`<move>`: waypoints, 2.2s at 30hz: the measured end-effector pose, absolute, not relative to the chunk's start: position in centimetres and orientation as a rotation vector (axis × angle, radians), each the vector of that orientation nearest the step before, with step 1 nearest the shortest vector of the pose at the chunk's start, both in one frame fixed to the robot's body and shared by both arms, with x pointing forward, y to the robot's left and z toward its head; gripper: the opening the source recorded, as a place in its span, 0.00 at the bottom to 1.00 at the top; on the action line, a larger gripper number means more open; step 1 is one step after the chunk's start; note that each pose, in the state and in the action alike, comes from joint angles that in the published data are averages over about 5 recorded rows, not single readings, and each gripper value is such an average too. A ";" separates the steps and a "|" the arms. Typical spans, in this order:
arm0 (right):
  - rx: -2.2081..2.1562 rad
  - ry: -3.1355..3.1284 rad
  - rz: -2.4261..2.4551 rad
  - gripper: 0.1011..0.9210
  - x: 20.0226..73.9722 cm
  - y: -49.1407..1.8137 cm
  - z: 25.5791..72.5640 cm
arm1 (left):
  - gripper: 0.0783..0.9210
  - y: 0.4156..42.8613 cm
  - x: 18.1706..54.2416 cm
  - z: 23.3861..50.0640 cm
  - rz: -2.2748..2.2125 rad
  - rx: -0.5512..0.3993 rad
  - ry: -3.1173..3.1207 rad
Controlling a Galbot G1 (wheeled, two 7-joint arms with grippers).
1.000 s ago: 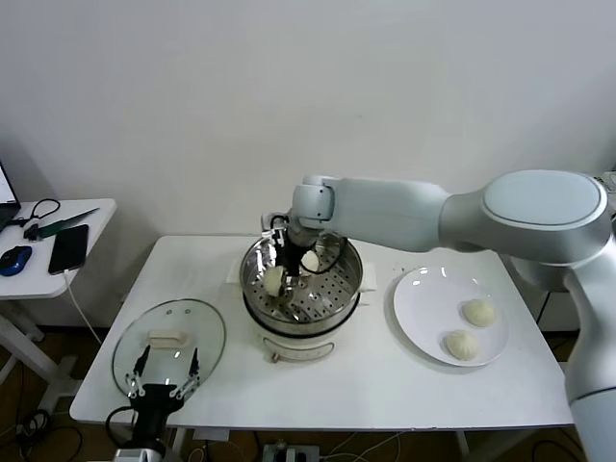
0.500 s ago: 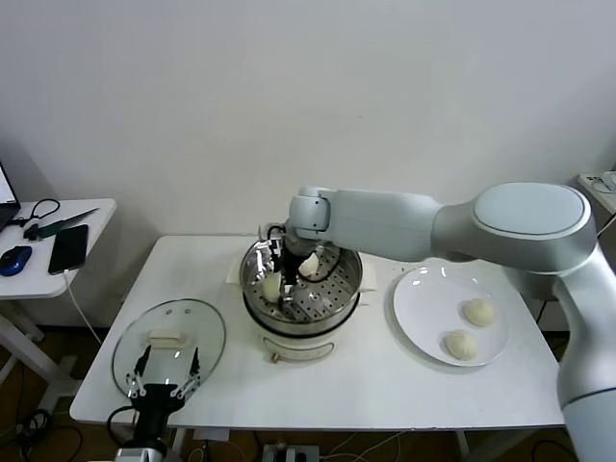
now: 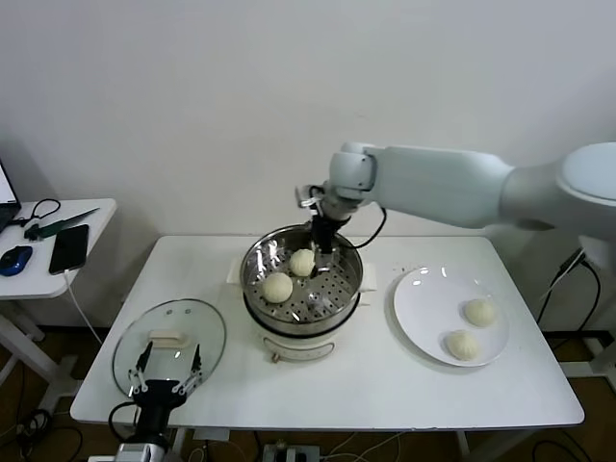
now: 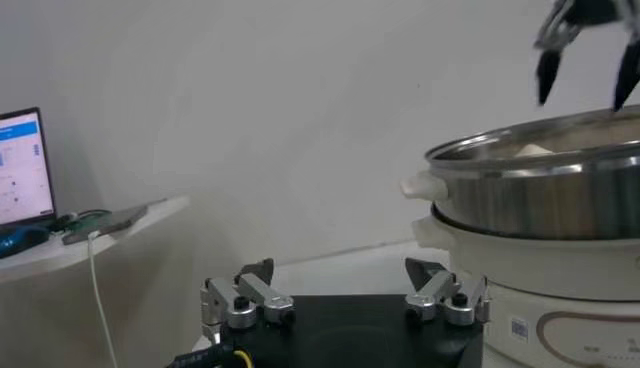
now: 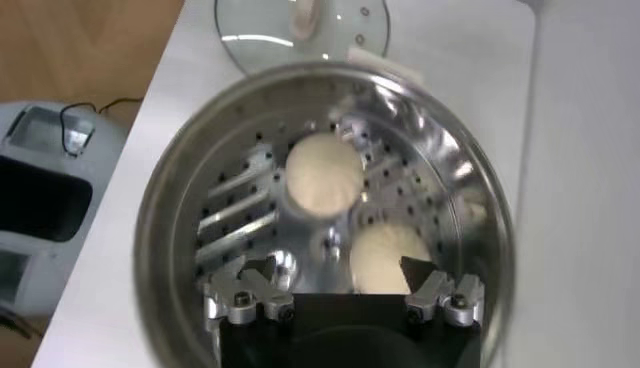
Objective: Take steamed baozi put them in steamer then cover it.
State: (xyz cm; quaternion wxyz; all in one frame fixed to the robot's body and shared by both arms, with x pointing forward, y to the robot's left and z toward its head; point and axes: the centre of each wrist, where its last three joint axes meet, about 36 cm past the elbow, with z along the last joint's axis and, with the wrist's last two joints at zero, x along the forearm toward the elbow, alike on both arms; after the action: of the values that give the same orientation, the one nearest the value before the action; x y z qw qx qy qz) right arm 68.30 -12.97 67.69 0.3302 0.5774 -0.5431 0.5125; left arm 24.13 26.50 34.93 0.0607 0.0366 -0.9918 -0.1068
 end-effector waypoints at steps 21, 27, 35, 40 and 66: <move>1.306 -1.329 1.278 0.88 62.5 -35.2 56.2 | 0.88 26.2 24.1 35.1 -0.340 0.118 -2.984; 1.277 -1.281 1.259 0.88 61.2 -37.8 52.4 | 0.88 26.2 24.1 34.9 -0.349 0.127 -2.974; 1.253 -1.244 1.241 0.88 60.4 -39.5 48.9 | 0.88 26.1 24.0 34.4 -0.357 0.130 -2.961; 1.243 -1.238 1.234 0.88 60.5 -39.9 47.9 | 0.88 26.1 23.9 34.2 -0.362 0.129 -2.953; 1.256 -1.193 1.233 0.74 62.0 -39.0 46.4 | 0.88 26.2 23.6 33.8 -0.374 0.125 -2.943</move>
State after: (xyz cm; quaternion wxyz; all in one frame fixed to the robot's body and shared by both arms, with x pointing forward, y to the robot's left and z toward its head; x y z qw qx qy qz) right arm 61.96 -38.97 46.42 0.4862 0.5160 -0.4905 0.5067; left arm 23.61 26.16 33.82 0.0859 0.0420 -0.9875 -0.1255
